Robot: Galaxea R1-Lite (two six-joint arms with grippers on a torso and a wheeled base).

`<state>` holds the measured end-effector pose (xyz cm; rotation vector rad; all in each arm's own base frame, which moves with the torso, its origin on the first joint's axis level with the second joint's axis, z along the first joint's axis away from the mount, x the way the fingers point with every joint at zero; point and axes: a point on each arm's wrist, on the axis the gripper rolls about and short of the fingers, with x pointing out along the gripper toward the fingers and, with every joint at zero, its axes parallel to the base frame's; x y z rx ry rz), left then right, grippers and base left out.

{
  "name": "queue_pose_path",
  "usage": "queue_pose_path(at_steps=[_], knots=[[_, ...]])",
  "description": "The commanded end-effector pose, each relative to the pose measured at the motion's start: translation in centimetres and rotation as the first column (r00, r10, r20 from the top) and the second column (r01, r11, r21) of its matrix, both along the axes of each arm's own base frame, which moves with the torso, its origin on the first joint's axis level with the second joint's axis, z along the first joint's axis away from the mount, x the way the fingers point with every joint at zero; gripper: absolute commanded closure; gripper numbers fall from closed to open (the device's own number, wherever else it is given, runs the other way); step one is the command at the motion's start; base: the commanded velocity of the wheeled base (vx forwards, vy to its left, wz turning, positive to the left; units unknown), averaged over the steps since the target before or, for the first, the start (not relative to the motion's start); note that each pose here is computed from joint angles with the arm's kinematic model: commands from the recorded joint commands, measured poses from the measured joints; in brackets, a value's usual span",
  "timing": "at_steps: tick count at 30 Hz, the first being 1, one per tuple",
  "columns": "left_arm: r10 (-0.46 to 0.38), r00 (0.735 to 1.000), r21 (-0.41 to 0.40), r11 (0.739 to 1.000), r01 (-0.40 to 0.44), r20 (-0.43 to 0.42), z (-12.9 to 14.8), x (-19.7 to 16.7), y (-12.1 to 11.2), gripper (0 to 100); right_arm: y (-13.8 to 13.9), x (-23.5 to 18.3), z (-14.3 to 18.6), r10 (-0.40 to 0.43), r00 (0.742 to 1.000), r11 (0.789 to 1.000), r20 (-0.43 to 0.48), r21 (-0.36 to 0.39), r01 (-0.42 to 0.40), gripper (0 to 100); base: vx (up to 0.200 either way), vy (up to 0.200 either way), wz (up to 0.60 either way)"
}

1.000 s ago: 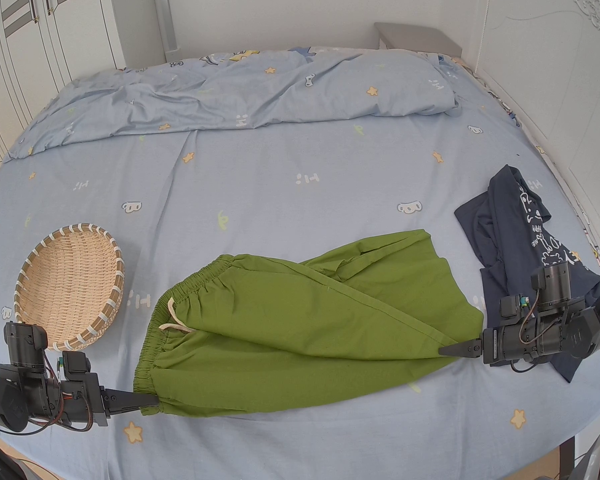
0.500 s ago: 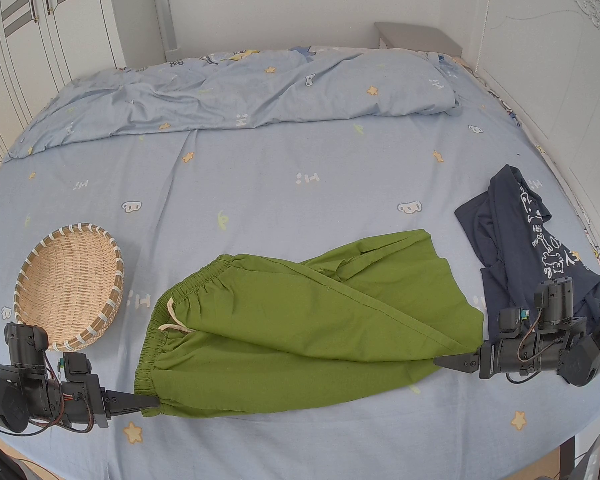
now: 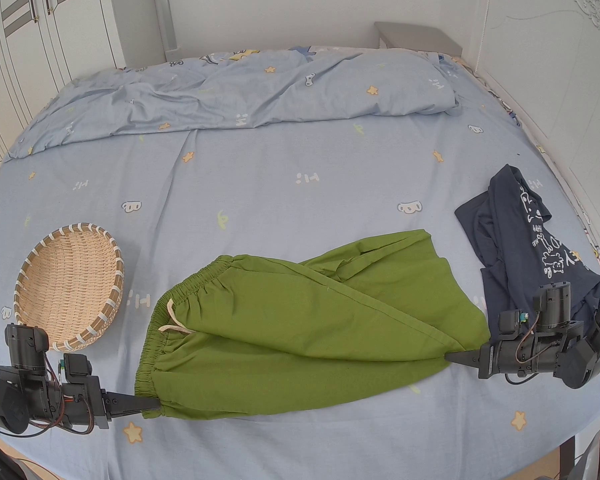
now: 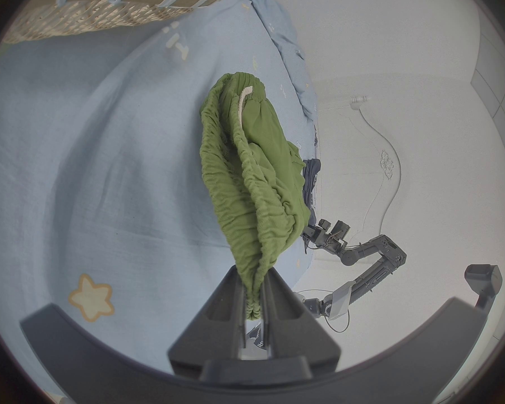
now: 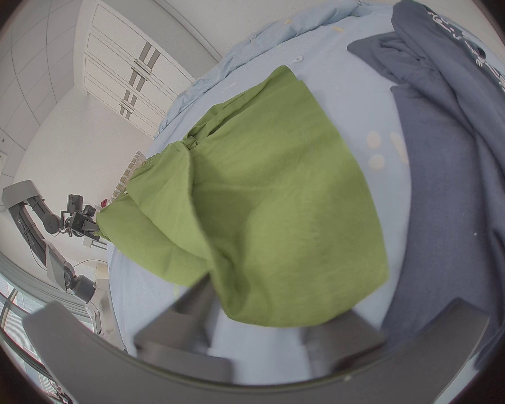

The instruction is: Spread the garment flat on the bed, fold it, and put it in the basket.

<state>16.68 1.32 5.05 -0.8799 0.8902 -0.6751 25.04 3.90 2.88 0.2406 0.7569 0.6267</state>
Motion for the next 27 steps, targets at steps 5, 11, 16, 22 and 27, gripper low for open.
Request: queue_pose_path(at_steps=[5, 11, 16, 22, 27], knots=[[-0.001, 1.0, -0.001, 1.0, 0.001, 0.001, 0.0, 0.0, 0.0, 100, -0.4, 0.3, -0.5, -0.018, 1.0, 1.0, -0.004, 0.001, 0.018, 100, 0.0, 0.0, 0.0], [0.017, 1.0, -0.01, 1.0, -0.017, 0.001, 0.4, 0.2, 0.2, 100, -0.7, 0.1, 0.2, -0.027, 1.0, 1.0, 0.01, 0.003, 0.027, 100, 0.0, 0.0, 0.0], [0.065, 0.997, -0.056, 0.996, -0.067, -0.036, 2.5, 0.2, 0.2, 100, -0.8, -1.5, 3.9, -0.053, 0.997, 0.998, 0.06, 0.029, 0.051, 100, 0.0, 0.0, 0.0], [0.076, 0.99, -0.072, 0.994, -0.085, -0.117, 5.0, -1.3, -0.1, 100, -0.9, -4.2, 7.3, -0.049, 0.999, 0.999, -0.005, 0.021, 0.049, 100, 0.0, 0.0, 0.0], [0.068, 0.983, -0.046, 0.996, -0.077, -0.172, 4.7, -2.7, -0.1, 100, -1.1, -6.4, 7.4, -0.039, 0.992, 0.999, -0.118, -0.006, 0.038, 100, 0.0, 0.0, 0.0]])
